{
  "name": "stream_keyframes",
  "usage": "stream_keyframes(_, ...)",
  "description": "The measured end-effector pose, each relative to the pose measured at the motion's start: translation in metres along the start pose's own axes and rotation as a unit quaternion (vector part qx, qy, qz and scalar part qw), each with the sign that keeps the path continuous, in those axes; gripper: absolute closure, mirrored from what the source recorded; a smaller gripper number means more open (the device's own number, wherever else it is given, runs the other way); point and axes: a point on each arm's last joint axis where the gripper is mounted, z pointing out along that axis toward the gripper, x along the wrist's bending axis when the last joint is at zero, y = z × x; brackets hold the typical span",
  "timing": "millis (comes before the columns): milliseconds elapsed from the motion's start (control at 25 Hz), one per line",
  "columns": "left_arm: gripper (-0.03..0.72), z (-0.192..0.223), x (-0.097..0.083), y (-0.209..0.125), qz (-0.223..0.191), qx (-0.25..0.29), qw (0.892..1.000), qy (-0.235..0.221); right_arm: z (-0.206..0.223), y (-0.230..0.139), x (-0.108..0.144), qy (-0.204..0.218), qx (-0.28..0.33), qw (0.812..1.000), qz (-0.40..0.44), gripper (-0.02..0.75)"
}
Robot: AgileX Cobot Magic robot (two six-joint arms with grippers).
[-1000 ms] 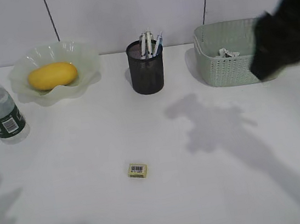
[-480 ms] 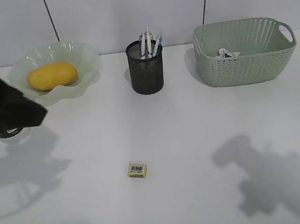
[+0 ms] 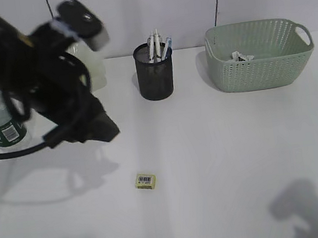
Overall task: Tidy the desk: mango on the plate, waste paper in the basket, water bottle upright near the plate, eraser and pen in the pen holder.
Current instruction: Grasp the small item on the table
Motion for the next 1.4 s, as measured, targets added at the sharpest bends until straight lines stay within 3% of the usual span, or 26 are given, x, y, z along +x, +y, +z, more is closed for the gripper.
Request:
stream_keyframes(200, 0.168, 0.044, 0.001, 0.005, 0.035, 0.047, 0.998, -0.021, -0.007, -0.017, 0.003, 0.008, -0.034, 0.999, 0.004, 0.218)
stream_keyframes(320, 0.168, 0.067, -0.005, 0.010, 0.086, 0.068, 0.993, -0.033, -0.002, -0.024, 0.005, 0.018, -0.028, 0.999, 0.009, 0.218)
stream_keyframes(480, 0.168, 0.092, -0.014, 0.011, 0.171, 0.109, 0.979, -0.024, 0.003, -0.028, 0.005, 0.020, -0.016, 1.000, 0.010, 0.218)
stream_keyframes(600, 0.168, 0.110, -0.017, 0.006, 0.204, 0.136, 0.969, -0.024, 0.003, -0.028, 0.005, 0.020, -0.016, 1.000, 0.010, 0.218)
stream_keyframes(1120, 0.221, 0.147, -0.014, 0.007, 0.209, 0.142, 0.967, -0.026, 0.003, -0.028, 0.005, 0.021, -0.016, 1.000, 0.010, 0.218)
stream_keyframes(1400, 0.251, 0.160, -0.017, 0.007, 0.210, 0.174, 0.961, -0.049, 0.003, -0.028, 0.005, 0.021, -0.016, 1.000, 0.010, 0.218)
